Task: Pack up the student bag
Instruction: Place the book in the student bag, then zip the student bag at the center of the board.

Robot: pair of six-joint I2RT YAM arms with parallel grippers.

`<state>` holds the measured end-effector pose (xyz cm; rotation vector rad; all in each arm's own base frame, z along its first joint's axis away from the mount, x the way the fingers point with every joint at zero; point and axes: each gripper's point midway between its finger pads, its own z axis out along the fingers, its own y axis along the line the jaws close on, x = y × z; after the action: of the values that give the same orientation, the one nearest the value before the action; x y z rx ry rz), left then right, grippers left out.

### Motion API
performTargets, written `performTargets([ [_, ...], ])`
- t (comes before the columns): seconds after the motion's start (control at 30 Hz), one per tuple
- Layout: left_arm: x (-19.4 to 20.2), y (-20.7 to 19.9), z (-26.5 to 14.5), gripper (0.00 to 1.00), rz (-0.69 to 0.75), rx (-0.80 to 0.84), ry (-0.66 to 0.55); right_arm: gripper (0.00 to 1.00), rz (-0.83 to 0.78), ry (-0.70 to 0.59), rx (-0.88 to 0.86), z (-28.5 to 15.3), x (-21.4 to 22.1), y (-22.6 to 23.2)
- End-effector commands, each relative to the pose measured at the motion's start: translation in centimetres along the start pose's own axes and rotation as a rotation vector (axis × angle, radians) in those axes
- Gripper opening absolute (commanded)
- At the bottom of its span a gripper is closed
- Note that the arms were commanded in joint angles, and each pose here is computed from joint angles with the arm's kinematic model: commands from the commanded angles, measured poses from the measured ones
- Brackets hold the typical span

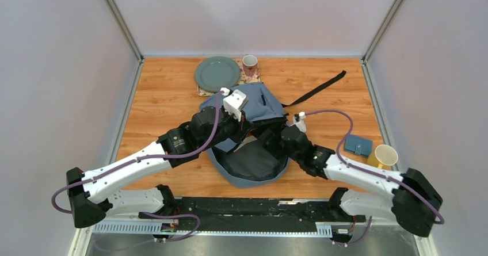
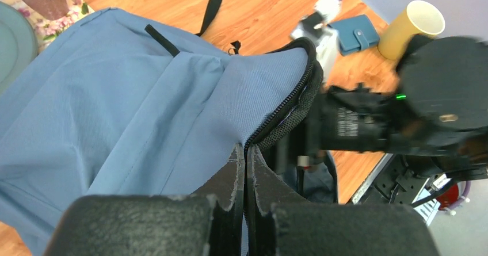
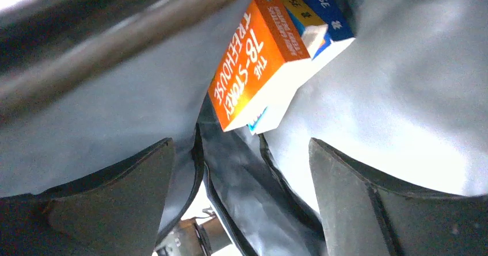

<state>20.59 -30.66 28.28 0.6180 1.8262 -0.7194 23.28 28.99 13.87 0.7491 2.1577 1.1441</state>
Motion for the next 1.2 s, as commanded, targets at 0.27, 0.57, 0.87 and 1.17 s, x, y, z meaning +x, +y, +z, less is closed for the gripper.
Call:
performTargets([
  [0.27,4.0,-3.2,1.2,0.0,-0.087,0.166,0.107,0.89,-0.098,-0.181,0.171,-10.8,-4.8,-8.7],
  [0.57,6.5,-6.9,-1.7,0.73,-0.041,0.315,0.221,0.91,-0.077,-0.362,0.068,-18.4,-9.6,-8.2],
  [0.87,3.6,4.5,-5.8,0.82,-0.014,-0.206,0.067,0.91,-0.166,-0.245,-0.02,-18.5,-8.0,-3.3],
  [1.17,11.3,15.7,-7.3,0.83,-0.296,-0.515,0.27,0.91,-0.344,0.09,-0.077,-14.1,-1.2,1.8],
])
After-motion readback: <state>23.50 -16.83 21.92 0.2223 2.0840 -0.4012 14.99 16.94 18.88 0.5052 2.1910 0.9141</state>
